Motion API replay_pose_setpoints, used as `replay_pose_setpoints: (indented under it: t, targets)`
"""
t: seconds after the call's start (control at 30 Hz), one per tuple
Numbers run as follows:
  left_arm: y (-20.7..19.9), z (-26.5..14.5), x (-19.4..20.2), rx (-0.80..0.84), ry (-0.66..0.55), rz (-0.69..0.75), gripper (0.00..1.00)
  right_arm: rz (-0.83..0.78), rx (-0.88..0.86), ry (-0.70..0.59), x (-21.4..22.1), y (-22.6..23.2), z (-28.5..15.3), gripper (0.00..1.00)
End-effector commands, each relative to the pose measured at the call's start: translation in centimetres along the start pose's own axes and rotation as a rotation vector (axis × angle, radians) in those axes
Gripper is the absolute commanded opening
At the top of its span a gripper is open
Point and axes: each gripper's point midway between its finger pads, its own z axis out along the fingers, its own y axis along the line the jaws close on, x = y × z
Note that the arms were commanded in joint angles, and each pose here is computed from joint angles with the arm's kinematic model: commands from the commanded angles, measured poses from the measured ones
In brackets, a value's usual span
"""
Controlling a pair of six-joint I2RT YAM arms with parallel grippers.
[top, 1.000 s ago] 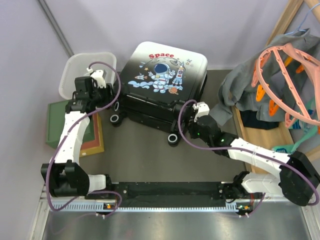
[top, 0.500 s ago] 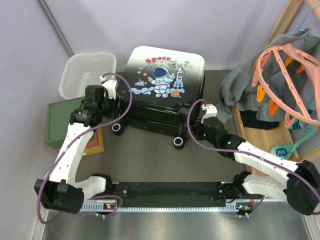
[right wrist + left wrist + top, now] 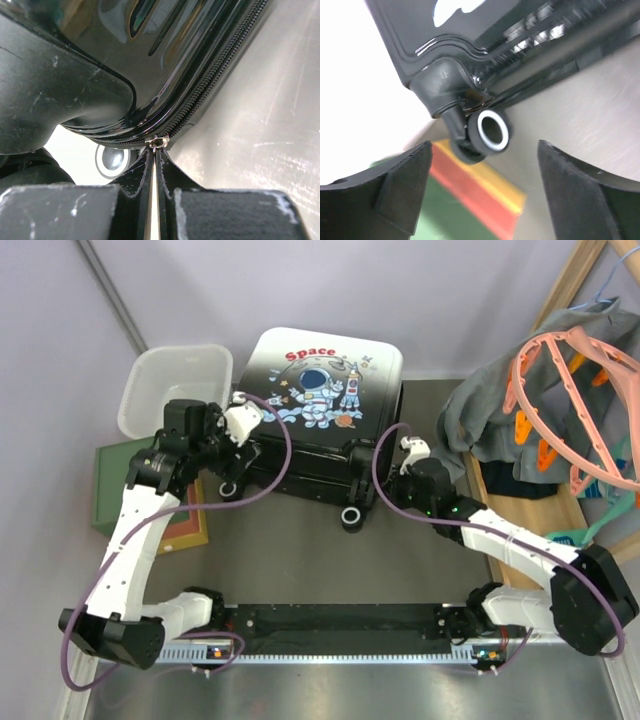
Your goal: Open, take out, and arrange the luggage
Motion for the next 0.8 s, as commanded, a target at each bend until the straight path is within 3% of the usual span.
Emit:
replay_pose_setpoints:
  t: [0.0,0.07,0.1,0.17,0.2,0.27,0.3,0.33,0.4,0.43,0.5,0.7,0.77]
  targets:
    - [-0.4,-2.3,-0.5,0.13,-0.012,0.516,0.83,-0.004,-0.1,-0.125,-4.9,1.9,1.4,0.0]
    - [-0.8,-3.0,0.5,0.188,0.021,0.679,0.77,-0.019,-0.1,-0.122,-5.2,1.8,1.8,0.0]
    - [-0.3,-3.1,1.0,0.214,0.045,0.886,0.77,-0.023,-0.1,-0.106,-4.9,1.6,2.3,0.0]
    - [0.1,-3.0,2.4,0.247,0.107,1.069,0.81,-0.034,-0.108,-0.101,-5.1,1.9,2.5,0.0]
    - [0.4,-2.6,3.0,0.277,0.133,1.248,0.82,-0.037,-0.109,-0.091,-4.9,1.8,2.8,0.0]
    - [2.3,-2.8,4.6,0.289,0.279,1.473,0.86,-0.034,-0.127,-0.09,-4.9,2.2,3.0,0.0]
    - [2.9,-2.0,4.8,0.309,0.317,1.67,0.88,-0.032,-0.13,-0.09,-4.9,2.3,3.0,0.0]
    - [3.8,-2.3,4.6,0.273,0.357,1.754,0.89,-0.029,-0.13,-0.083,-4.8,2.2,3.2,0.0]
    - [3.7,-1.4,4.3,0.295,0.345,1.938,0.92,-0.026,-0.13,-0.084,-4.8,2.2,3.3,0.0]
    - [3.4,-0.8,4.0,0.311,0.31,1.985,0.98,-0.024,-0.132,-0.08,-4.6,2.2,3.4,0.0]
    - [3.4,-0.1,3.5,0.335,0.282,2.097,0.99,-0.025,-0.142,-0.076,-4.5,2.4,3.4,0.0]
    - [3.9,2.9,3.5,0.408,0.3,2.114,0.99,-0.028,-0.153,-0.076,-4.2,2.4,3.4,0.0]
    - [3.8,4.4,2.5,0.344,0.255,2.12,0.99,-0.037,-0.158,-0.076,-4.2,2.5,3.4,0.0]
